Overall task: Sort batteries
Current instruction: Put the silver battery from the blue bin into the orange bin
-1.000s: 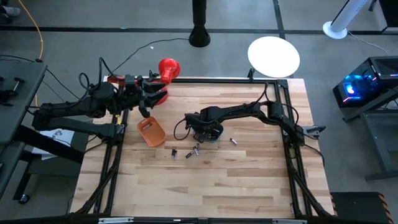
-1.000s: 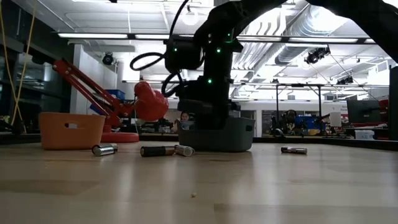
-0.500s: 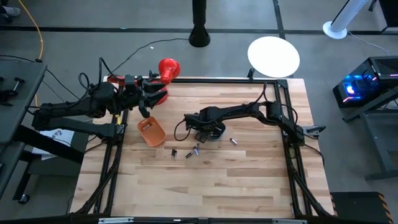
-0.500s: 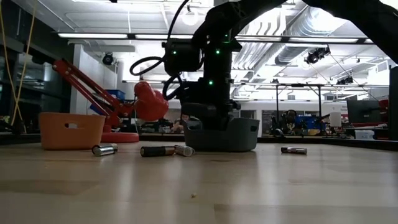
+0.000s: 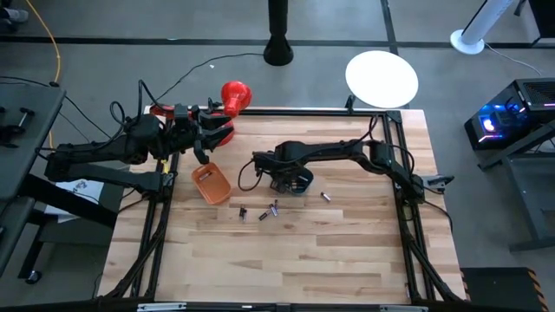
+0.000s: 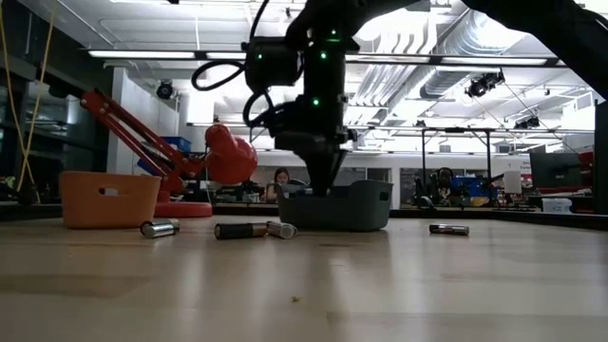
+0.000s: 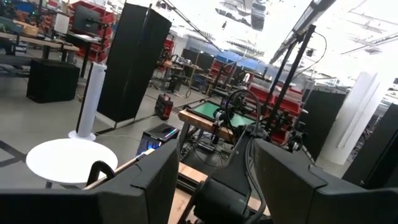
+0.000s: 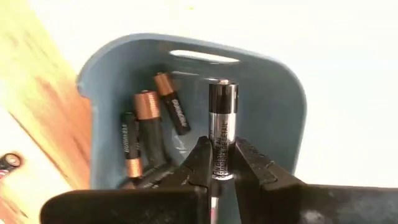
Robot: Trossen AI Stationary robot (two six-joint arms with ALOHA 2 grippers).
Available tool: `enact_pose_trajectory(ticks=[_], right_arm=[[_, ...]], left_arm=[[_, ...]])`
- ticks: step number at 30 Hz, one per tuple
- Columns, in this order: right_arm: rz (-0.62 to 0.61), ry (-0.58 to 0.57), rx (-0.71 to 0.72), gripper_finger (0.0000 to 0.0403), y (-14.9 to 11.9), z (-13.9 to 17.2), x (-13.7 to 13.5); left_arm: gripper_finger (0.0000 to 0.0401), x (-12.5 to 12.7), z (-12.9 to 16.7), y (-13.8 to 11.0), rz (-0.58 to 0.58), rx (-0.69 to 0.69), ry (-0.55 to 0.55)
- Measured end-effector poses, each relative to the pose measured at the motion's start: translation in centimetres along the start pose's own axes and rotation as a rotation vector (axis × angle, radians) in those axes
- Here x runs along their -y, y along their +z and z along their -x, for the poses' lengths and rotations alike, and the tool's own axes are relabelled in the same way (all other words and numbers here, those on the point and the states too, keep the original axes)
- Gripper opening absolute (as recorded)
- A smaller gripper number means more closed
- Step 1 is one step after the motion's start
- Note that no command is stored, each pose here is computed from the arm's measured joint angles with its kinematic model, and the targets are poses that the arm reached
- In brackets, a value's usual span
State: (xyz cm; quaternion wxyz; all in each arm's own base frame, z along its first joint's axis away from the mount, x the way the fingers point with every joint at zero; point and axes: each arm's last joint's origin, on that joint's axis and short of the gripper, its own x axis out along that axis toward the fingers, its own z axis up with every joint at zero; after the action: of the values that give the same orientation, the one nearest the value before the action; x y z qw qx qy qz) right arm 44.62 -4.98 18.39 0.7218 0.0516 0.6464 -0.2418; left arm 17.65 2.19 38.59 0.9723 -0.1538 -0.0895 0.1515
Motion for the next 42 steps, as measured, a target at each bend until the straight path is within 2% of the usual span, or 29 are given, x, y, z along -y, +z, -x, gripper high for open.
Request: enact_pose_trajectory(ticks=[6,9,12,15,18,21,24,28,31,38,42], right_arm=[[0.002,0.002,0.021,0.002,0.5,1.3,0.2],[0.006,0.029,0.066,0.002,1.0,2.5,-0.2],[0.022,0.137,0.183,0.002,2.1,4.2,-1.4],[0.015,0.315,0.372,0.002,3.7,6.4,-2.9],[-0.02,0.491,0.557,0.002,5.1,8.3,-4.3],[-0.066,0.608,0.675,0.002,5.9,9.2,-5.4],[-0.099,0.672,0.698,0.002,6.4,8.6,-6.5],[-0.133,0.665,0.708,0.002,6.9,7.0,-7.4],[-0.165,0.667,0.747,0.0049,7.3,6.6,-7.6],[-0.195,0.708,0.78,0.0161,7.8,6.7,-7.4],[-0.134,0.752,0.748,0.0194,8.0,6.5,-6.4]], left_arm=[[0.0193,0.0,0.7,0.5,-0.018,0.024,-0.007],[0.0193,0.0,1.5,1.4,-0.006,0.081,-0.021],[0.0193,0.1,2.4,2.4,0.011,0.149,-0.041],[0.0193,0.0,3.1,2.9,0.018,0.177,-0.049],[0.0193,0.0,3.5,3.1,0.022,0.19,-0.053],[0.0193,0.0,3.6,3.2,0.023,0.192,-0.055],[0.0193,0.0,3.4,3.1,0.022,0.186,-0.054],[0.0193,0.1,3.3,3.0,0.022,0.185,-0.053],[0.0193,0.1,3.3,3.0,0.023,0.185,-0.053],[0.0193,0.1,3.3,3.0,0.03,0.187,-0.055],[0.0193,0.1,3.3,3.0,0.03,0.186,-0.055]])
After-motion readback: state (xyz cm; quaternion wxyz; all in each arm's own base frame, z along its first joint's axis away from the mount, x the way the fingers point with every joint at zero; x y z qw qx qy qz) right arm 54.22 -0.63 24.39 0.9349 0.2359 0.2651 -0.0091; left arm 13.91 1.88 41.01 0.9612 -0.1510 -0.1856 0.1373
